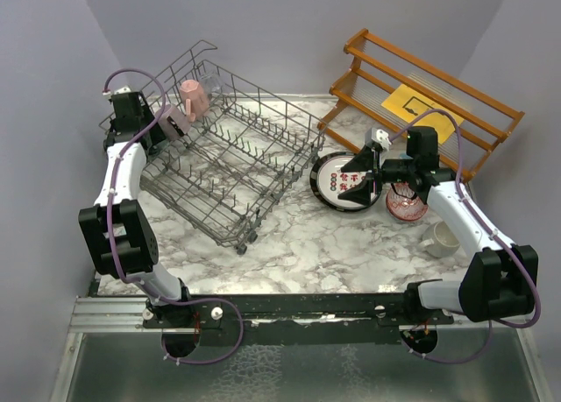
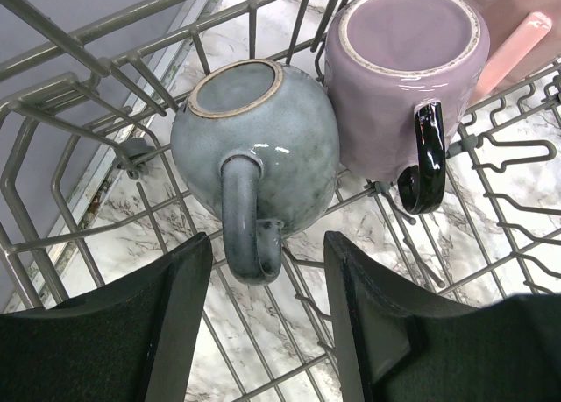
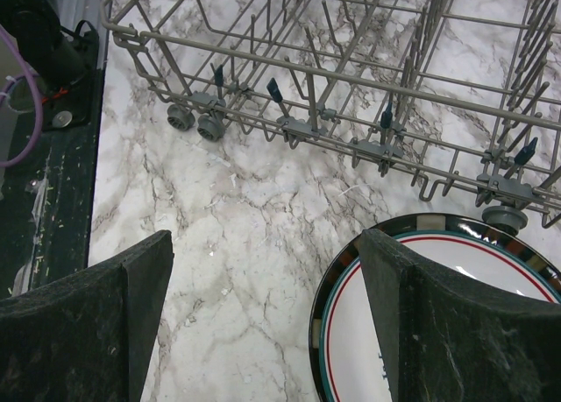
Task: Load the mixed dishes into the dish rack
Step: Turn the cup upside down in the dish rack.
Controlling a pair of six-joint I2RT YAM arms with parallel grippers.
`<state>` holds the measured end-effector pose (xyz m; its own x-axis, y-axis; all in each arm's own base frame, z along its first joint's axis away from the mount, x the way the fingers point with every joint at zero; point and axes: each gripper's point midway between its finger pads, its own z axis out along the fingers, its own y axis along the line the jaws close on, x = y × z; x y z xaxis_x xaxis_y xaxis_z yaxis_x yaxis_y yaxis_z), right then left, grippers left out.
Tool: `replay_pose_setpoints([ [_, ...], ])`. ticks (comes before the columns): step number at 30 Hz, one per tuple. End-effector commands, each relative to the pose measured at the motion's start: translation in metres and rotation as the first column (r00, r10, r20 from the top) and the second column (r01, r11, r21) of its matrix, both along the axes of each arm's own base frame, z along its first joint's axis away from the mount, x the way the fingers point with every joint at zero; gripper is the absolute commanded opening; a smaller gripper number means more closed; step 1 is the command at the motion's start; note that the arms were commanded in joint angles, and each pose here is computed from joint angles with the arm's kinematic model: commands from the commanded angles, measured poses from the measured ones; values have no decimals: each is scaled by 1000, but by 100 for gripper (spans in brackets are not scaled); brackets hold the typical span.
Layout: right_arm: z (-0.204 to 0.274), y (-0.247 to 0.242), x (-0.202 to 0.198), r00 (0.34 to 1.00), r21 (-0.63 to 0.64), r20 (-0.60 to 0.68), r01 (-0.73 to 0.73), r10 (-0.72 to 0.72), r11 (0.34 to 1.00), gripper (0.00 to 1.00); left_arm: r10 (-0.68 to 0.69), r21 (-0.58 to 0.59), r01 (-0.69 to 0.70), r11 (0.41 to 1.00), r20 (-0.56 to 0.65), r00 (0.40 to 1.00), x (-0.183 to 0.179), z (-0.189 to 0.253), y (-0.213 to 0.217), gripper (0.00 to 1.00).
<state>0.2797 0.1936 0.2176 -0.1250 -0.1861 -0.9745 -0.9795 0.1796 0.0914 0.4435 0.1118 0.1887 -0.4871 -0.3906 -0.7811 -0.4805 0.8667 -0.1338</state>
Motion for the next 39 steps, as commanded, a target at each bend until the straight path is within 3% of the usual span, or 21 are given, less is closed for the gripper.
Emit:
replay_pose_setpoints([
  [1,11,-2,4,999,3,42,4,-4,1000,86,0,14,0,1000,1,1000,5,0,3,57],
  [22,11,-4,6,999,4,43,12,-12,1000,86,-103,-159,115,981,79,991,37,7,-32,49],
  [39,12,-4,4,999,13,42,5,-5,1000,86,-93,-102,106,989,122,988,29,35,-27,53],
])
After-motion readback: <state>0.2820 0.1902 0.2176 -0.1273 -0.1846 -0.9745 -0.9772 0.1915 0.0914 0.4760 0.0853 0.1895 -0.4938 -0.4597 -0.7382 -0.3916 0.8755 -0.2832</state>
